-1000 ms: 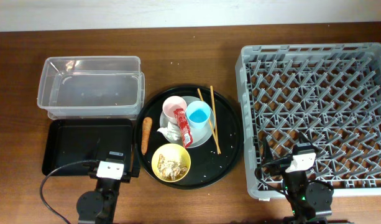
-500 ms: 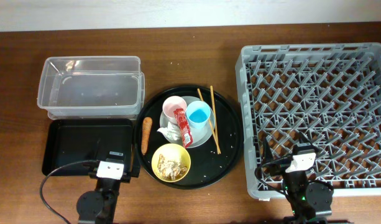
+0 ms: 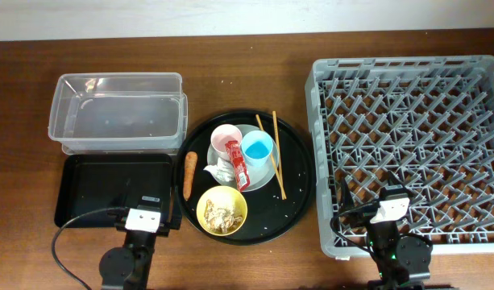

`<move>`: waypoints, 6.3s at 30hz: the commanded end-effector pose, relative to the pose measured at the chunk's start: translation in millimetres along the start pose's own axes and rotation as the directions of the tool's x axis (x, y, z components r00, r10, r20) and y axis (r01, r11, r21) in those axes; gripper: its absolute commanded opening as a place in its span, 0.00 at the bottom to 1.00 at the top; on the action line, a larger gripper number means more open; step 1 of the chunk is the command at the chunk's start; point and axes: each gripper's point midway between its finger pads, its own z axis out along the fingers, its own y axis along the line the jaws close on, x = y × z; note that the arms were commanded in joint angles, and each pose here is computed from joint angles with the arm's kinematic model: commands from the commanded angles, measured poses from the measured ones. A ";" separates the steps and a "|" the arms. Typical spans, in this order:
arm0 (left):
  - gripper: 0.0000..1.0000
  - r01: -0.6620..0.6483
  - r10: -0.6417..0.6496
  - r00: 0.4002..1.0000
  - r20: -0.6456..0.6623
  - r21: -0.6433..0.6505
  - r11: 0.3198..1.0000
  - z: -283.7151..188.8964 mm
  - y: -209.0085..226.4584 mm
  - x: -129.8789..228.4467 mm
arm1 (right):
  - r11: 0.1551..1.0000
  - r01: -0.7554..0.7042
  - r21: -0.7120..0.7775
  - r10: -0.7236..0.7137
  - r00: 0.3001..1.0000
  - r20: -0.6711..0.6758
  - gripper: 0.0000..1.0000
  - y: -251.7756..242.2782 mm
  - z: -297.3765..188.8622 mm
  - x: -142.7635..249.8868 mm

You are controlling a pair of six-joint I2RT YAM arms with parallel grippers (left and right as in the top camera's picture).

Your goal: Sort waste into correct bins and load items into the dishwasher rack

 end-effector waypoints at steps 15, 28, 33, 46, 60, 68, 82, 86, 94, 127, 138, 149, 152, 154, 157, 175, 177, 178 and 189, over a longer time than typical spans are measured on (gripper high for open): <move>0.99 -0.008 0.008 1.000 -0.008 -0.006 1.000 0.5 0.9 3.5 | 1.000 -0.009 0.009 0.010 1.000 -0.010 0.98 -1.8 0.4 3.8; 0.99 -0.008 0.008 1.000 -0.008 -0.006 1.000 0.5 0.9 3.5 | 1.000 -0.010 0.009 0.010 1.000 -0.011 0.98 -1.8 0.4 3.9; 0.99 -0.008 0.008 1.000 -0.008 -0.006 1.000 0.5 0.9 3.5 | 1.000 -0.009 0.009 0.010 1.000 -0.010 0.98 -1.8 0.4 3.8; 0.99 0.090 -0.084 0.996 -0.033 0.367 0.926 -74.3 -16.0 -216.1 | 1.000 -0.010 0.009 0.010 1.000 -0.011 0.98 -1.8 0.4 3.9; 0.43 0.441 0.036 0.522 -0.852 0.306 0.844 45.6 -22.4 -181.6 | 1.000 -0.010 0.009 0.010 1.000 -0.011 0.98 -1.8 0.4 3.9; 0.52 0.536 0.178 0.313 -0.933 0.328 0.778 75.4 -105.9 -85.3 | 1.000 -0.010 0.009 0.010 1.000 -0.011 0.98 -1.8 0.4 3.9; 0.53 0.494 0.035 0.319 -0.947 0.197 0.847 106.5 -165.2 20.7 | 1.000 -0.010 0.009 0.010 1.000 -0.011 0.98 -1.8 0.4 3.9; 0.52 0.507 0.012 0.307 -0.952 0.174 0.844 104.9 -170.7 26.8 | 1.000 -0.009 0.009 0.010 1.000 -0.010 0.98 -1.8 0.4 3.8; 0.00 0.578 -0.040 0.270 -0.962 0.129 0.805 103.8 -180.4 18.0 | 1.000 -0.010 0.009 0.010 1.000 -0.011 0.98 -1.8 0.4 3.9; 0.00 0.582 -0.789 0.379 -0.483 -0.538 0.609 72.1 176.1 -42.5 | 1.000 -0.009 0.009 0.010 1.000 -0.010 0.98 -1.8 0.4 3.8; 0.00 0.554 -0.752 0.440 -0.490 -0.511 0.657 86.2 169.6 -50.4 | 1.000 -0.010 0.009 0.010 1.000 -0.011 0.98 -1.8 0.4 3.9; 0.00 0.623 -0.746 0.439 -0.501 -0.428 0.655 179.2 160.4 -1.6 | 1.000 -0.010 0.009 0.010 1.000 -0.011 0.98 -1.8 0.4 3.9; 0.15 0.621 -0.746 0.428 -0.509 -0.434 0.653 181.0 159.6 5.1 | 1.000 -0.010 0.009 0.010 1.000 -0.011 0.98 -1.8 0.4 3.9; 0.72 0.621 -0.746 0.432 -0.507 -0.432 0.654 181.7 160.2 4.4 | 1.000 -0.009 0.009 0.010 1.000 -0.010 0.98 -1.8 0.4 3.8; 0.91 0.631 -0.744 0.426 -0.514 -0.421 0.652 182.0 156.9 3.6 | 1.000 -0.010 0.009 0.010 1.000 -0.011 0.98 -1.8 0.4 3.9; 0.22 0.572 -0.203 0.502 -0.841 0.147 0.807 136.2 -101.6 -68.3 | 1.000 -0.009 0.009 0.010 1.000 -0.010 0.98 -1.8 0.4 3.8; 0.20 0.499 -0.150 0.485 -0.862 0.131 0.857 124.5 -108.2 -57.4 | 1.000 -0.010 0.009 0.010 1.000 -0.011 0.98 -1.8 0.4 3.9; 0.20 0.438 -0.110 0.468 -0.877 0.123 0.890 114.6 -111.0 -49.5 | 1.000 -0.009 0.009 0.010 1.000 -0.010 0.98 -1.8 0.4 3.8; 0.50 0.314 0.012 0.341 -0.940 0.126 0.941 78.5 -122.9 3.3 | 1.000 -0.010 0.009 0.010 1.000 -0.011 0.98 -1.8 0.4 3.9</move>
